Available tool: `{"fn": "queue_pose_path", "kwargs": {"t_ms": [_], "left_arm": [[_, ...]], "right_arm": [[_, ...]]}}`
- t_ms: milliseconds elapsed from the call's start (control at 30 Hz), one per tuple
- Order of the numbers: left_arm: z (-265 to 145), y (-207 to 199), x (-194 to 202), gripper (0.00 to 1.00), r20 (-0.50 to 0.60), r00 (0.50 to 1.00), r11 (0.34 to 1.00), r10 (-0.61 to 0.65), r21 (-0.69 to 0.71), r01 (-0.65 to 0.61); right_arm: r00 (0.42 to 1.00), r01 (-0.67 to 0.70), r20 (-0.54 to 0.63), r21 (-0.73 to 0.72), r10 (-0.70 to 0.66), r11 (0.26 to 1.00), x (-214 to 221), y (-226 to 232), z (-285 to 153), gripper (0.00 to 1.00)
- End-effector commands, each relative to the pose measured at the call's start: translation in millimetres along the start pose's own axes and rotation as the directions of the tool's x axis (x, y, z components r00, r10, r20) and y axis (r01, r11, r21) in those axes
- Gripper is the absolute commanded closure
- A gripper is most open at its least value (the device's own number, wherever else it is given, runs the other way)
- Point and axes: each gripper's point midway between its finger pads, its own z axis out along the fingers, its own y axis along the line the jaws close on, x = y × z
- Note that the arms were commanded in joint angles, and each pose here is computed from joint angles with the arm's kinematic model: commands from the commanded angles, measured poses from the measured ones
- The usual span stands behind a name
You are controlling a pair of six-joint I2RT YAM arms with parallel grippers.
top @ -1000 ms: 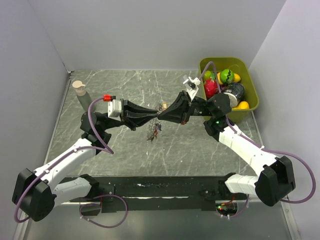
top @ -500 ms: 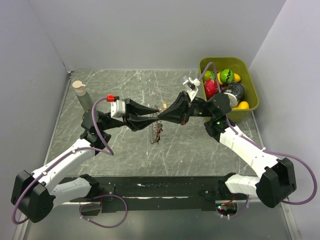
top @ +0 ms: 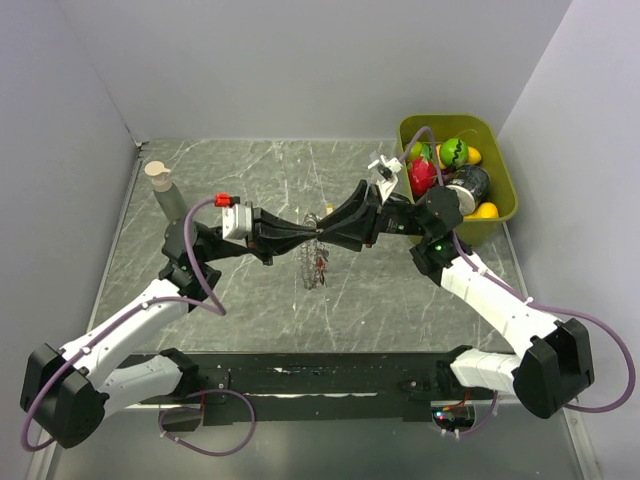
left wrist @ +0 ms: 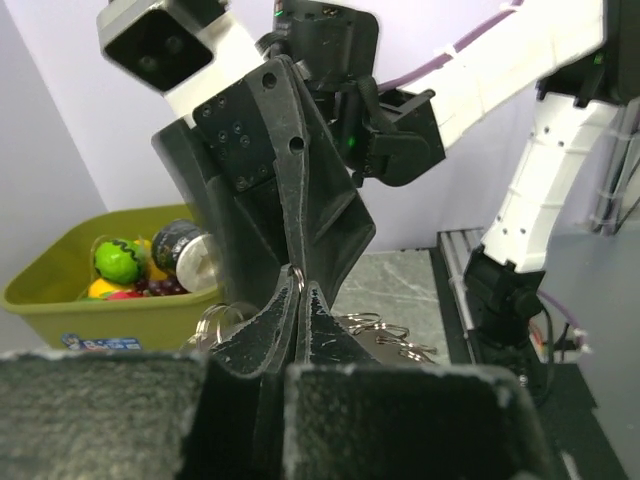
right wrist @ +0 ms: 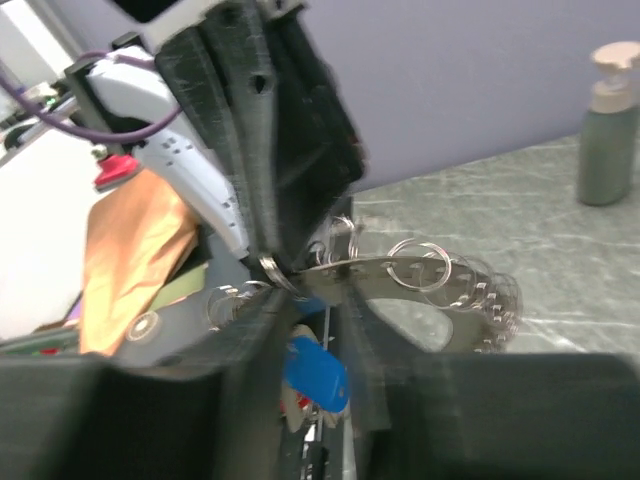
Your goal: Put the keys on the keyring
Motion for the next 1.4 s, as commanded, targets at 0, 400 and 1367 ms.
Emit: {"fn": "queue_pose_path", "kwargs": {"t_ms": [0,400,1367], "left_arm": [[-2,-3,-10,0.99,0.0,0.995,0.995,0.096,0.014,-0.096],[-14,-10,-3,0.99,-0.073,0.976,0.978,0.207,0.029,-0.205],[-16,-14,-9,0.99,-0.101,0.965,0.97,0.241,0.054,-0.236]], "right_arm": [[0.995,0.062,0.08,0.021,-0.063,0.998,-20,17,-10,0.46],[0.983,-0.106,0.155,0.064,0.096,0.992,-22,12,-32,0.25],[0.736,-0.666,0.051,0.233,0.675,0.708,11,-45,-7,0.41]]}}
